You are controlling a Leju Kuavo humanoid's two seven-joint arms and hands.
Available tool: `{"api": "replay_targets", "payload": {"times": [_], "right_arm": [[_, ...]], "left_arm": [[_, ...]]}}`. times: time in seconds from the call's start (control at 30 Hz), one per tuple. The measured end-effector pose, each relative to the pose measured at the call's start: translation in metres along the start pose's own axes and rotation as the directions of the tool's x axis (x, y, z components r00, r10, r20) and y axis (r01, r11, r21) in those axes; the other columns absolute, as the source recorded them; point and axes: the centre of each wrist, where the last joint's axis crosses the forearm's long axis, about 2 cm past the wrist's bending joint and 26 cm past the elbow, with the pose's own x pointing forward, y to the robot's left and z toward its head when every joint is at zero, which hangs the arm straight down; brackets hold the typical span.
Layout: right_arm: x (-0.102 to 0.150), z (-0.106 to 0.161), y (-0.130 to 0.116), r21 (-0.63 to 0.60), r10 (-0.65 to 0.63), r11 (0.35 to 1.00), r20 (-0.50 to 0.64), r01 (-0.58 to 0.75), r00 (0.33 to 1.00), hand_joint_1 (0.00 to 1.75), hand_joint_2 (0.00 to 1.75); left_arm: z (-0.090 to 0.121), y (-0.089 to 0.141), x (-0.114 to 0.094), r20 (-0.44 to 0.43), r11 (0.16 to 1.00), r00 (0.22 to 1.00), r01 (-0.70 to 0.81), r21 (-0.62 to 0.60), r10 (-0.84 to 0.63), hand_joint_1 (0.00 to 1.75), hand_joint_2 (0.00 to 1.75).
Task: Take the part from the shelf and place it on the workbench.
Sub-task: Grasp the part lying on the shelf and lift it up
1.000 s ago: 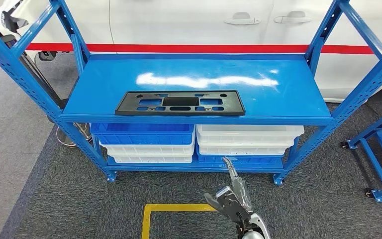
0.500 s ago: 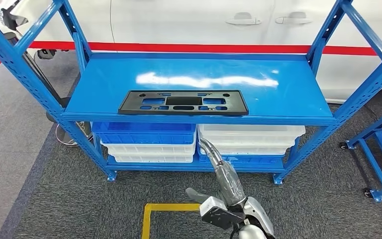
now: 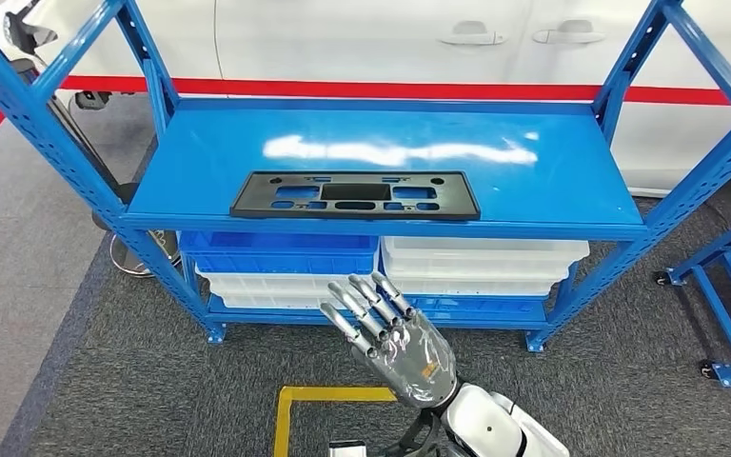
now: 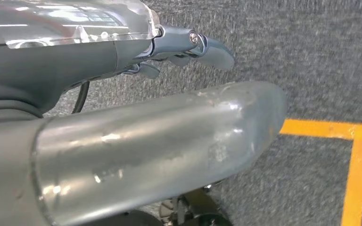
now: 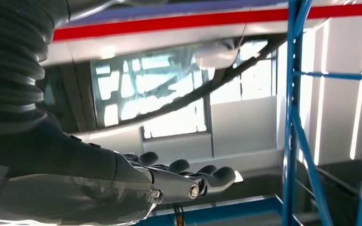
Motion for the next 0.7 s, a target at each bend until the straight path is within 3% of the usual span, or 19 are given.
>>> {"api": "replay_targets", "payload": {"times": [0.23,0.47,0.7], "right_arm": [[-0.023,0.001,0.010,-0.003,0.136,0.991,0.026,-0.136,0.990,0.00,1.75],[-0.036,0.028,0.014,0.082,0.163,0.982,0.095,-0.171,0.982,0.00,1.75],[-0.038,0.031,0.017,0.101,0.134,0.984,0.108,-0.145,0.985,0.00,1.75]], "left_arm": [[-0.003,0.001,0.004,0.011,0.998,1.000,0.009,-0.063,-0.008,0.00,0.00],[-0.005,0.007,0.004,0.012,0.998,1.000,0.010,-0.069,-0.009,0.00,0.00],[-0.006,0.012,0.004,0.013,0.997,1.000,0.022,-0.072,-0.022,0.00,0.00]]}}
